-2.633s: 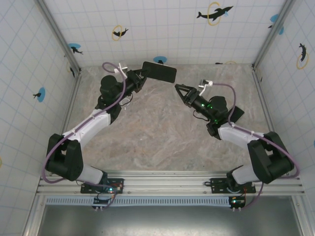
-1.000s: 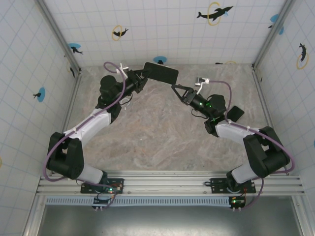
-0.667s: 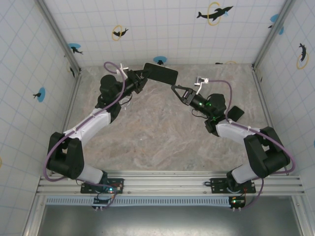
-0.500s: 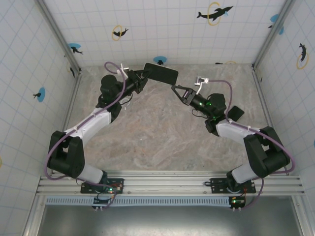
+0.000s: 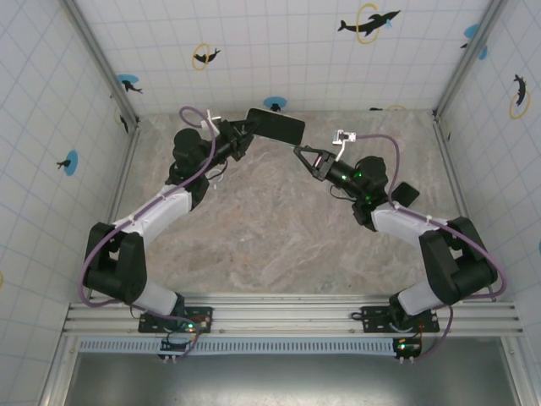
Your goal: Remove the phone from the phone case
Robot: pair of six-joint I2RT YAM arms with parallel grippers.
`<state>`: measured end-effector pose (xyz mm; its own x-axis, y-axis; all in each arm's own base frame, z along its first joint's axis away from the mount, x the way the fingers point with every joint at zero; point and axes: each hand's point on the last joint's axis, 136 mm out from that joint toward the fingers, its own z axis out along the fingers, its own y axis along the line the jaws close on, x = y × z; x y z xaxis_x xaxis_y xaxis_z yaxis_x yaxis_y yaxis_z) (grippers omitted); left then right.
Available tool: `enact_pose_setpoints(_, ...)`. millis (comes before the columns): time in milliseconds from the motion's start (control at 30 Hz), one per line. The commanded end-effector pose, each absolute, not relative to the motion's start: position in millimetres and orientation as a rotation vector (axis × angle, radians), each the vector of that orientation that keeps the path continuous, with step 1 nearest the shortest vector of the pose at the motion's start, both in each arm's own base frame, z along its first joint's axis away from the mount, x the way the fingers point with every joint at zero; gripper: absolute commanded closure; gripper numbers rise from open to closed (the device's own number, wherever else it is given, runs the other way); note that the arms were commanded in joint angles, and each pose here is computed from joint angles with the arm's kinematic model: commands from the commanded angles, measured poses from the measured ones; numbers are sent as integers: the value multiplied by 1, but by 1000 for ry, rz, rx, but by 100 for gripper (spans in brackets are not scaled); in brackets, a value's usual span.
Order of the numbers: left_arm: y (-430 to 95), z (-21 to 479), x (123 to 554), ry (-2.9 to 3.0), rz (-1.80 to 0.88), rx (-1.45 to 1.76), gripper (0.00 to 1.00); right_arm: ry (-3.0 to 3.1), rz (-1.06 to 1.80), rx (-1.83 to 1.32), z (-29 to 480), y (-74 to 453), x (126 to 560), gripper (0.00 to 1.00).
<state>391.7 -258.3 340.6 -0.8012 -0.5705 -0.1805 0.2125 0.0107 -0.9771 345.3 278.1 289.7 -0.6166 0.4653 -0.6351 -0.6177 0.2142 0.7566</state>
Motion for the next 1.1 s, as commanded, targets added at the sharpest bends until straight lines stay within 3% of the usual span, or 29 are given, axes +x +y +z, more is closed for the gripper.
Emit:
enact_pose_setpoints(0, -255, 452, 344, 1432, -2025, -58, 100, 1949, 1435, 48, 194, 265, 365, 93)
enact_pose_setpoints(300, -253, 456, 344, 1410, -2034, -53, 100, 2042, 1405, 110, 174, 256, 366, 93)
enact_pose_setpoints(500, -255, 457, 346, 1411, -2038, -43, 100, 2092, 1312, -11, 171, 258, 367, 93)
enact_pose_setpoints(800, -257, 448, 349, 1459, -1994, -39, 100, 2017, 1299, -72, 194, 252, 372, 91)
enact_pose_setpoints(1067, -265, 426, 356, 1622, -1736, 140, 100, 1873, 1366, -373, 241, 255, 356, 59)
